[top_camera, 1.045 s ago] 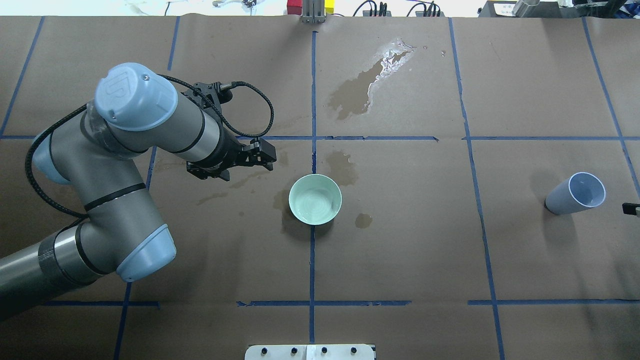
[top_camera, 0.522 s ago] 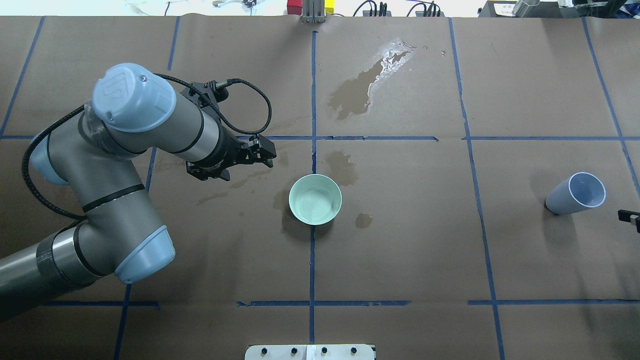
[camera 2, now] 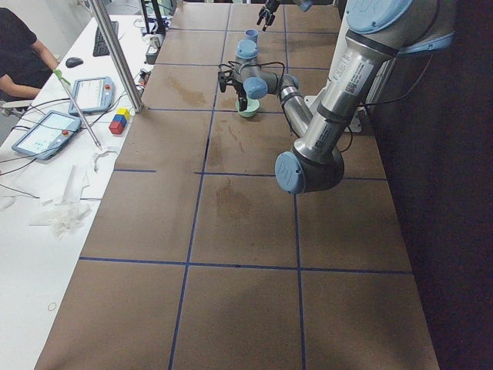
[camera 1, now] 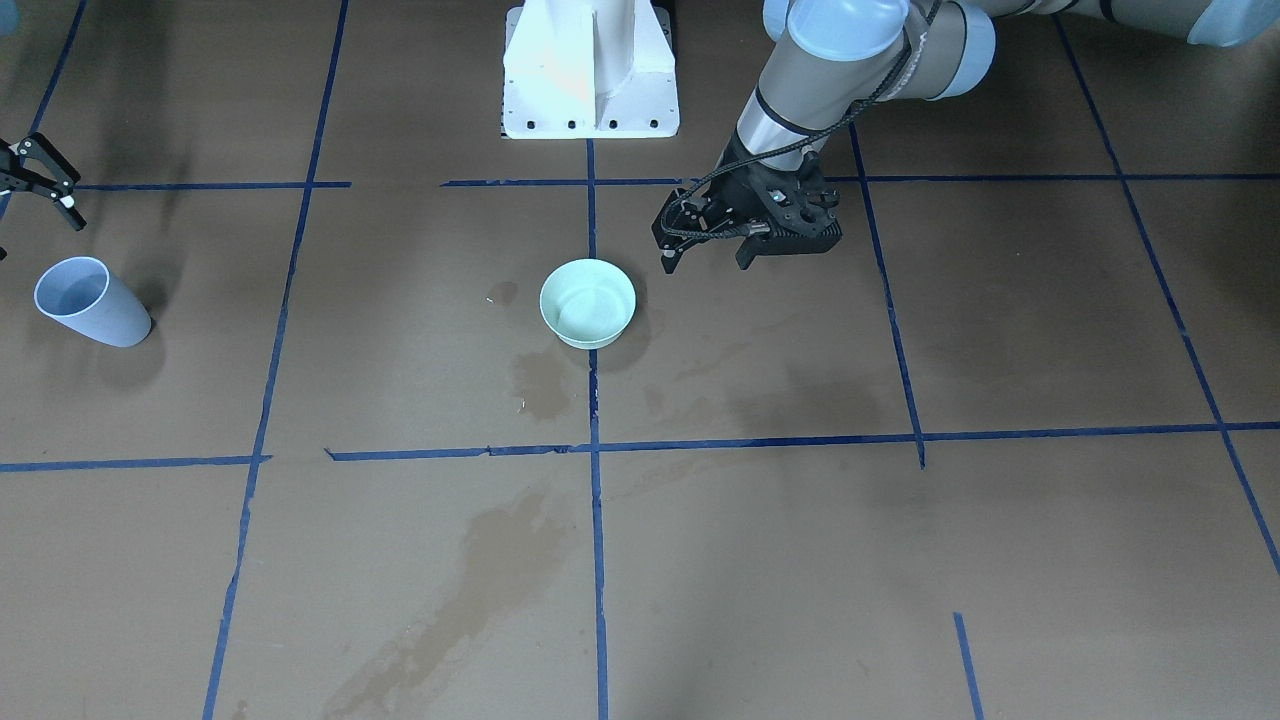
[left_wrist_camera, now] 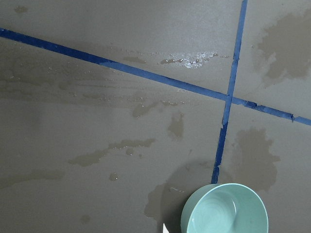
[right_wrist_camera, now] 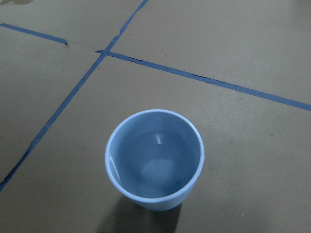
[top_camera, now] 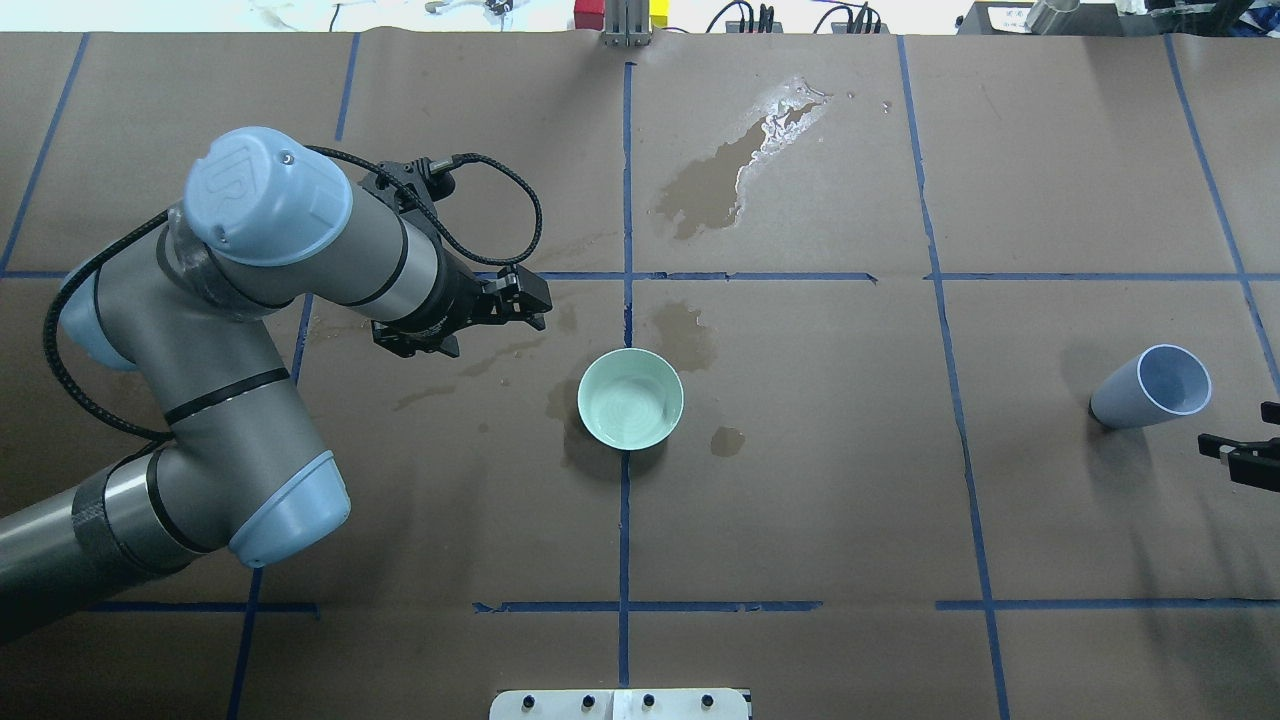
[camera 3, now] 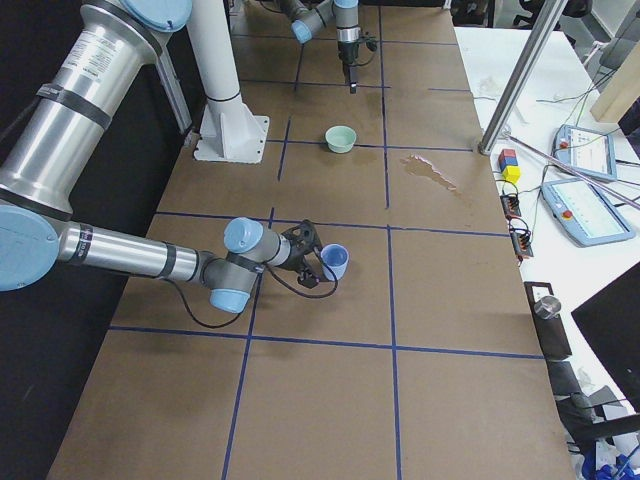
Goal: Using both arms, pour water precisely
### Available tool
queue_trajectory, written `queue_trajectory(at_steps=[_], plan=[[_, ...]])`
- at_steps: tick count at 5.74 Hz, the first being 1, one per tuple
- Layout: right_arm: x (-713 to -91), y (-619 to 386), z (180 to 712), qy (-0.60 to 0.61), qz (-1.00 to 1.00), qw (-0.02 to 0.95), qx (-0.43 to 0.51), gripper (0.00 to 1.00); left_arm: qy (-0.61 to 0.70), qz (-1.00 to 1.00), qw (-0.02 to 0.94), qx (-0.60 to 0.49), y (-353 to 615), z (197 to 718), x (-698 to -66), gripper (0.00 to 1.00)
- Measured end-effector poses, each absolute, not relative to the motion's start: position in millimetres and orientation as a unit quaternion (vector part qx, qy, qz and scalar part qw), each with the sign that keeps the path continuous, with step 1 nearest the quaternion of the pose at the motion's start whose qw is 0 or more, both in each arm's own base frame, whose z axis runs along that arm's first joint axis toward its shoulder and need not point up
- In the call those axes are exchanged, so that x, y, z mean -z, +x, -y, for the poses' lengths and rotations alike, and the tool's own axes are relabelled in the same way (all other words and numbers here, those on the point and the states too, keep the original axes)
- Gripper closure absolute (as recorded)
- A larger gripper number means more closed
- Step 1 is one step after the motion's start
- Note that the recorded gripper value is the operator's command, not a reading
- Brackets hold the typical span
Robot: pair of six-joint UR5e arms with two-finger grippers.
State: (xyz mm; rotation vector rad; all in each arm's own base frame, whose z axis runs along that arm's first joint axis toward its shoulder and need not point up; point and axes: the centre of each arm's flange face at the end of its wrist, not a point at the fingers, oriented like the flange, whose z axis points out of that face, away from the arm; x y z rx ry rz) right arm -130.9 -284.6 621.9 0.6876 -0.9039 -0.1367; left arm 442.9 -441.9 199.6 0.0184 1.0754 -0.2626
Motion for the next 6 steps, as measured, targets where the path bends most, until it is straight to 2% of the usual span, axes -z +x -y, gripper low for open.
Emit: queue_trajectory(at_steps=[3, 6], plan=[[-624.6, -178.2, 269.8, 0.366, 0.392, 0.844, 0.025, 0.0, 0.009, -0.511, 0.851, 0.124, 443.1, 441.7, -199.2, 0.0], [-620.0, -194.9, 266.0, 0.408, 0.38, 0.826, -0.079, 0.0, 0.009, -0.511, 0.851, 0.125, 443.1, 441.7, -199.6, 0.0]])
